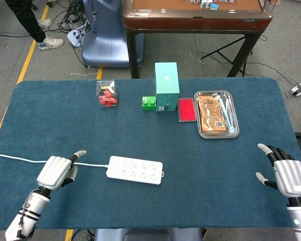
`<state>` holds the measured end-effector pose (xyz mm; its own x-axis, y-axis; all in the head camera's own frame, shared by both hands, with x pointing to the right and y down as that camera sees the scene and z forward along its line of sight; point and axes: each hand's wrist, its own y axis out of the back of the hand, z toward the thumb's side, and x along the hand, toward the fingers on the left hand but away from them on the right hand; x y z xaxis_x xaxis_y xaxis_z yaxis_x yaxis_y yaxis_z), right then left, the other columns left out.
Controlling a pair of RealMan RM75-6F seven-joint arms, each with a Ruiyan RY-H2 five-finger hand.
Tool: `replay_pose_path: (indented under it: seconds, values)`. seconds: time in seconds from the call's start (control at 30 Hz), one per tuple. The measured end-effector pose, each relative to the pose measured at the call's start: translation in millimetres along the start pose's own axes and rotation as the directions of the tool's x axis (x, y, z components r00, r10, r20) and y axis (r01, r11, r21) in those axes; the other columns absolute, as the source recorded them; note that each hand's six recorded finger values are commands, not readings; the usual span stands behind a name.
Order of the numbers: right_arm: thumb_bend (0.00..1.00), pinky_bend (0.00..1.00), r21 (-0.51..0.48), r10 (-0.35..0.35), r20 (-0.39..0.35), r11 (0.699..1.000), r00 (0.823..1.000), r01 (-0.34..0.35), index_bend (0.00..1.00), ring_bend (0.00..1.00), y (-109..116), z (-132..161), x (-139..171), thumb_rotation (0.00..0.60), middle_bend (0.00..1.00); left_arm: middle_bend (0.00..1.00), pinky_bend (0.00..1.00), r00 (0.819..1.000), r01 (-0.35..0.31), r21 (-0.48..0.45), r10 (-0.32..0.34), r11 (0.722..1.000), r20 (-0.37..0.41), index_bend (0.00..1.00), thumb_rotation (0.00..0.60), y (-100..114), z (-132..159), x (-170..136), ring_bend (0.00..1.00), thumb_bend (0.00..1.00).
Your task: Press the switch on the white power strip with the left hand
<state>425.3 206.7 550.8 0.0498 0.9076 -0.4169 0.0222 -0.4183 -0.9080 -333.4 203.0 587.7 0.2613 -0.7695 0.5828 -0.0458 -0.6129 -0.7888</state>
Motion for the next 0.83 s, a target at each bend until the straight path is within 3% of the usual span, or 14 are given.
replay_pose_path:
  seconds: [0.13, 0.23, 0.47, 0.63, 0.83]
  values:
    - [0.14, 0.44, -0.003, -0.002, 0.002, 1.0, 1.0, 0.002, 0.2, 0.25, 0.8, -1.9, 1.4, 0.6, 0.26, 0.68, 0.7, 0.995, -0.032, -0.031, 0.029, 0.999, -0.094, 0.24, 0.6, 4.2, -23.7, -20.4, 0.55, 0.64]
    - [0.15, 0.44, -0.001, -0.005, 0.003, 1.0, 1.0, 0.005, 0.2, 0.25, 2.1, -3.6, 2.2, 0.6, 0.26, 0.61, 0.61, 0.984, -0.045, -0.039, 0.037, 0.998, -0.175, 0.24, 0.6, 6.2, -42.1, -37.8, 0.47, 0.64]
    - [0.15, 0.44, -0.005, -0.01, -0.005, 1.0, 1.0, 0.01, 0.2, 0.25, 3.7, -2.8, 3.6, 0.6, 0.26, 0.59, 0.56, 0.941, -0.065, -0.034, 0.05, 0.997, -0.334, 0.26, 0.6, 9.2, -74.8, -75.6, 0.45, 0.64]
    - [0.14, 0.44, -0.009, -0.008, -0.005, 1.0, 1.0, 0.008, 0.2, 0.25, 2.6, -3.6, 4.7, 0.6, 0.26, 0.59, 0.56, 0.918, -0.062, -0.029, 0.046, 0.998, -0.394, 0.3, 0.6, 11.8, -86.1, -96.4, 0.45, 0.64]
    - [0.15, 0.44, -0.013, -0.014, -0.003, 1.0, 1.0, 0.014, 0.2, 0.25, 3.7, -5.5, 6.3, 0.6, 0.26, 0.59, 0.56, 0.888, -0.104, -0.03, 0.08, 0.994, -0.453, 0.32, 0.6, 22.1, -95.6, -115.8, 0.45, 0.64]
